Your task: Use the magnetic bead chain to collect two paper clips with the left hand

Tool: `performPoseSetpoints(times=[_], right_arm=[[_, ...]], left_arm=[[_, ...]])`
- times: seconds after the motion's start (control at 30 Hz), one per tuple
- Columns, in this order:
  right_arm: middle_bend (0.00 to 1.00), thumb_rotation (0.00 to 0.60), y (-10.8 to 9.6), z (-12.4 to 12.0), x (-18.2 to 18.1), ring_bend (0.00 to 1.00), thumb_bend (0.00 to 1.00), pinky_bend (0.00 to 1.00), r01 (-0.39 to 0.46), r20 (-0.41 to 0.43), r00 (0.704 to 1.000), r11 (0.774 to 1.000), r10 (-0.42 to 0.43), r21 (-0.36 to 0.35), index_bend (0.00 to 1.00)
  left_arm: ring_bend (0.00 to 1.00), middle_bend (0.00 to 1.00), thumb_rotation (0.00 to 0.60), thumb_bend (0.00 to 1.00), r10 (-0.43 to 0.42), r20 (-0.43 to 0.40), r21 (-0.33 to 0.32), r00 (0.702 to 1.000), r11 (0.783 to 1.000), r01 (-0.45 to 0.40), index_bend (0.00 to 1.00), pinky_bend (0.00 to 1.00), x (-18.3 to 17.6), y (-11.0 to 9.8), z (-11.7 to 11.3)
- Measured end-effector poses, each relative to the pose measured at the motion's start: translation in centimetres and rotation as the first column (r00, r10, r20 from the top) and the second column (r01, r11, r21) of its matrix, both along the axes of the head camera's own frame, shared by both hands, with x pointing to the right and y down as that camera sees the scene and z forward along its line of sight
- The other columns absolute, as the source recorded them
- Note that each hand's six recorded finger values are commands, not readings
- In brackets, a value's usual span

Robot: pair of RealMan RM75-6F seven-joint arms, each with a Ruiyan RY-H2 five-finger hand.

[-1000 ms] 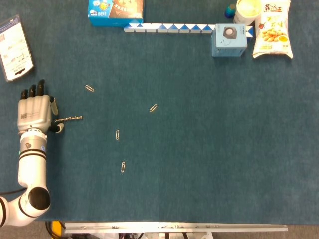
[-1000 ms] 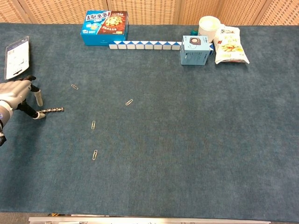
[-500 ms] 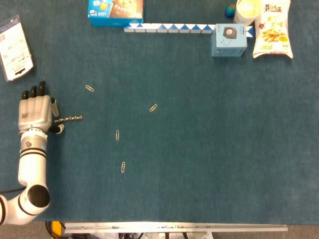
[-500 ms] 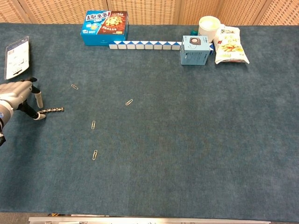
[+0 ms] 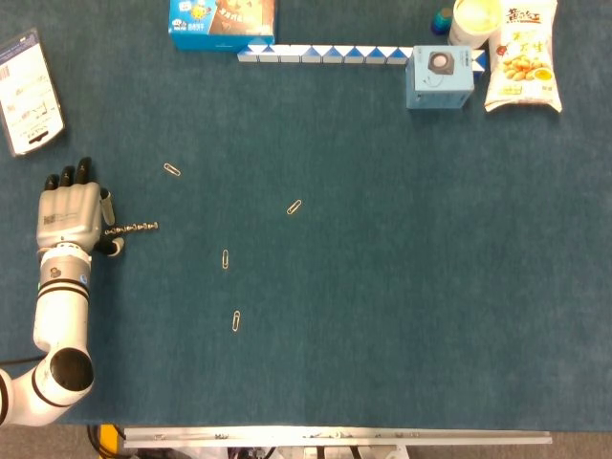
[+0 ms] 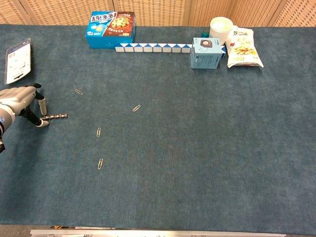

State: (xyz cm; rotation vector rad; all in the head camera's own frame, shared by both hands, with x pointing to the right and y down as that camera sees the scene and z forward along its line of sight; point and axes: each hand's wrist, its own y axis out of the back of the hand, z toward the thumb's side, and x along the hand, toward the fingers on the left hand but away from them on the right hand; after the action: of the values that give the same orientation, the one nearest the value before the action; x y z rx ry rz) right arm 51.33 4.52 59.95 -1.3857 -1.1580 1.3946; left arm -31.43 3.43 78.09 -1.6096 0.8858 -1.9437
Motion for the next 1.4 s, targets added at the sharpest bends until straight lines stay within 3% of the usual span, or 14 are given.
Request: performPoseSetpoints(times=[0.2,1.13,1.4], right_arm=[[0.42,0.600,-0.02,0.05,-0.04,0.39,0.00,0.69,0.001,-0.001,1.000,1.000,-0.001,-0.002,0.39],[0.42,0.600,-0.02,-0.02,0.00,0.39,0.00,0.70,0.000,0.002,1.000,1.000,0.000,0.000,0.39],[0.42,0.600,-0.03,-0.04,0.02,0.39,0.00,0.70,0.000,0.001,1.000,1.000,0.000,0.001,0.39]], left_arm=[[0.00,0.00,0.600,0.33,-0.001,-0.005,-0.001,1.000,1.000,0.001,0.53,0.07,0.02,0.01,-0.07],[0.00,0.00,0.600,0.33,0.019,0.001,-0.032,1.000,0.999,-0.019,0.49,0.07,0.20,0.14,0.05],[0.00,0.01,0.600,0.34,0.008,0.000,-0.011,1.000,1.000,-0.008,0.59,0.07,0.28,-0.09,-0.17]])
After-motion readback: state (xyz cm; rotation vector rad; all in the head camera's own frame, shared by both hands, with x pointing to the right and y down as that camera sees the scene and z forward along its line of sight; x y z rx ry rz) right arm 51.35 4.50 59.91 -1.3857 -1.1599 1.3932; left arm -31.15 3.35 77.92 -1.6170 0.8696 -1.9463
